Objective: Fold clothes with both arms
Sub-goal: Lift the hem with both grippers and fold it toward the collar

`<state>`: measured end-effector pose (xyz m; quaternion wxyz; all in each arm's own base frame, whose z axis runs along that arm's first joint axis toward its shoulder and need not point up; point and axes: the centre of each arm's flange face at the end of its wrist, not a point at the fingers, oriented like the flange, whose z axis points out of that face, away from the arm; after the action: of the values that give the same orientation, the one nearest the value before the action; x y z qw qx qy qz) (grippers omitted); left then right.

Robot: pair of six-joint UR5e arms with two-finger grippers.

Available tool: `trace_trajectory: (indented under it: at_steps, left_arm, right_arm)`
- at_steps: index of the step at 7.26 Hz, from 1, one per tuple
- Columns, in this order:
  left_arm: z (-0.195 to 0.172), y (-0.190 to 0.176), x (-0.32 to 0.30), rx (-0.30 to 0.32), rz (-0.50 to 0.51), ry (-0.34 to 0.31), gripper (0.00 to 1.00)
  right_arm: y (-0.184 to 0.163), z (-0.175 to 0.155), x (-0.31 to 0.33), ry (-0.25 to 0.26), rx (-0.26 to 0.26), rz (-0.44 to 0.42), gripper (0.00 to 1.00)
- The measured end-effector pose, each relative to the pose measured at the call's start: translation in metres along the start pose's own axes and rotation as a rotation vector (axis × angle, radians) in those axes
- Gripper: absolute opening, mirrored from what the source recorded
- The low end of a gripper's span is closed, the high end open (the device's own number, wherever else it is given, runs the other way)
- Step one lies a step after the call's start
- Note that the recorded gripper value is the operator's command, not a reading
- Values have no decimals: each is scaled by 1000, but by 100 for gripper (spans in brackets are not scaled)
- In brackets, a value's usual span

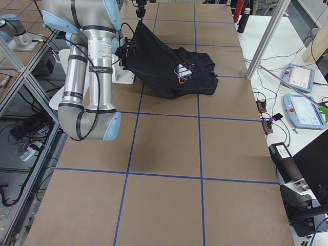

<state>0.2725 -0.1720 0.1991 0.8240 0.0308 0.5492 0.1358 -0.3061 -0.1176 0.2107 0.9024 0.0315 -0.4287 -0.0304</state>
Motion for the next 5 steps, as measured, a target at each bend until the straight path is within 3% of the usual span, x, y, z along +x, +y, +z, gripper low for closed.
trace_trajectory:
  at_steps: [2, 3, 5]
  left_arm:
    - [4, -5, -1, 0, -4, -23, 0]
    - [17, -28, -9, 46, 2, -60, 0]
    - [38, -114, -38, 185, 64, -171, 0]
  right_arm:
    - [-22, -8, 6, 6, 52, 47, 0]
    - [-42, -10, 7, 4, 102, 88, 0]
    - [-99, 9, -23, -2, 216, 177, 0]
